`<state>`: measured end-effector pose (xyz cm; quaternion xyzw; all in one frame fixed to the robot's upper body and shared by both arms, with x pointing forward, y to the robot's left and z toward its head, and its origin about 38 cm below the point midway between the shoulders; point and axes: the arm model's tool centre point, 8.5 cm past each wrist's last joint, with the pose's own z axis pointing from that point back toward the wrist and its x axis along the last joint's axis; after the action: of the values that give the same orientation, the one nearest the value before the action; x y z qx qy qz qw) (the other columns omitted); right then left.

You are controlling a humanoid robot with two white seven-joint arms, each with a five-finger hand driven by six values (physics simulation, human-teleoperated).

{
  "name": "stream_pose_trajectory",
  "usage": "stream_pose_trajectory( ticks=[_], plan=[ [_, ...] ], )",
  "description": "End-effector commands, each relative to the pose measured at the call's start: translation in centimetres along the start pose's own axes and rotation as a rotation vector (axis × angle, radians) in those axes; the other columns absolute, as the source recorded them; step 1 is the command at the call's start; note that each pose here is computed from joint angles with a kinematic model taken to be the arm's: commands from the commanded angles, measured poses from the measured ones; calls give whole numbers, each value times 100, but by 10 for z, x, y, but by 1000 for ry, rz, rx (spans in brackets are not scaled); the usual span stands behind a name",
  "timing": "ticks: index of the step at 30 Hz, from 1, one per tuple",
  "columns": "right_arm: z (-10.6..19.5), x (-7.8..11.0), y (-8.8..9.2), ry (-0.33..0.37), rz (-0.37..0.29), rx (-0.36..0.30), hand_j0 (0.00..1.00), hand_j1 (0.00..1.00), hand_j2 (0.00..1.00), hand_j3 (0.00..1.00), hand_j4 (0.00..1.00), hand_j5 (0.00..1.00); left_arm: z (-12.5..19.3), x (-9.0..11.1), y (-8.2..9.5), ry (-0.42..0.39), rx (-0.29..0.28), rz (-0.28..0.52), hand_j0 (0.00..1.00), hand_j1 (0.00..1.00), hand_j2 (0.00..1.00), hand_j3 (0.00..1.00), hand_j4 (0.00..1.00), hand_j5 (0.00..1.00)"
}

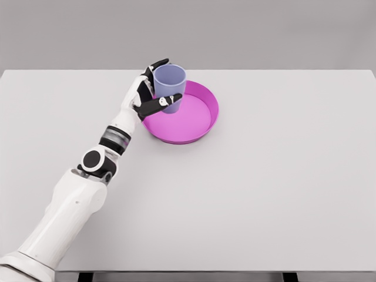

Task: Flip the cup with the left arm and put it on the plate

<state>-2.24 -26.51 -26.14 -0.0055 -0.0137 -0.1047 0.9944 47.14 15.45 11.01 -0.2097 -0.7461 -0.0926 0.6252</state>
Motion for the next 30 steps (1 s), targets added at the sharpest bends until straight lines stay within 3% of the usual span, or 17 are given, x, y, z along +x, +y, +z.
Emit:
stream_pose_trajectory(
  ticks=[1, 18, 25, 30],
  plan=[
    [0, 0, 0, 0, 0, 0, 100, 100, 100, 100, 100, 100, -1, 1, 0, -5, 6, 16, 81, 81, 81, 81, 81, 81],
    [0, 0, 0, 0, 0, 0, 100, 100, 100, 100, 100, 100, 0, 1, 3, -8, 20, 37, 85, 85, 85, 85, 85, 85],
    [0, 0, 0, 0, 0, 0, 100, 100, 100, 100, 100, 100, 2, 3, 4, -47, 23, 30, 85, 85, 85, 85, 85, 85],
    [0, 0, 0, 0, 0, 0, 100, 100, 100, 100, 100, 100, 3, -7, 5, -36, 38, 33, 85, 85, 85, 85, 85, 85]
  ],
)
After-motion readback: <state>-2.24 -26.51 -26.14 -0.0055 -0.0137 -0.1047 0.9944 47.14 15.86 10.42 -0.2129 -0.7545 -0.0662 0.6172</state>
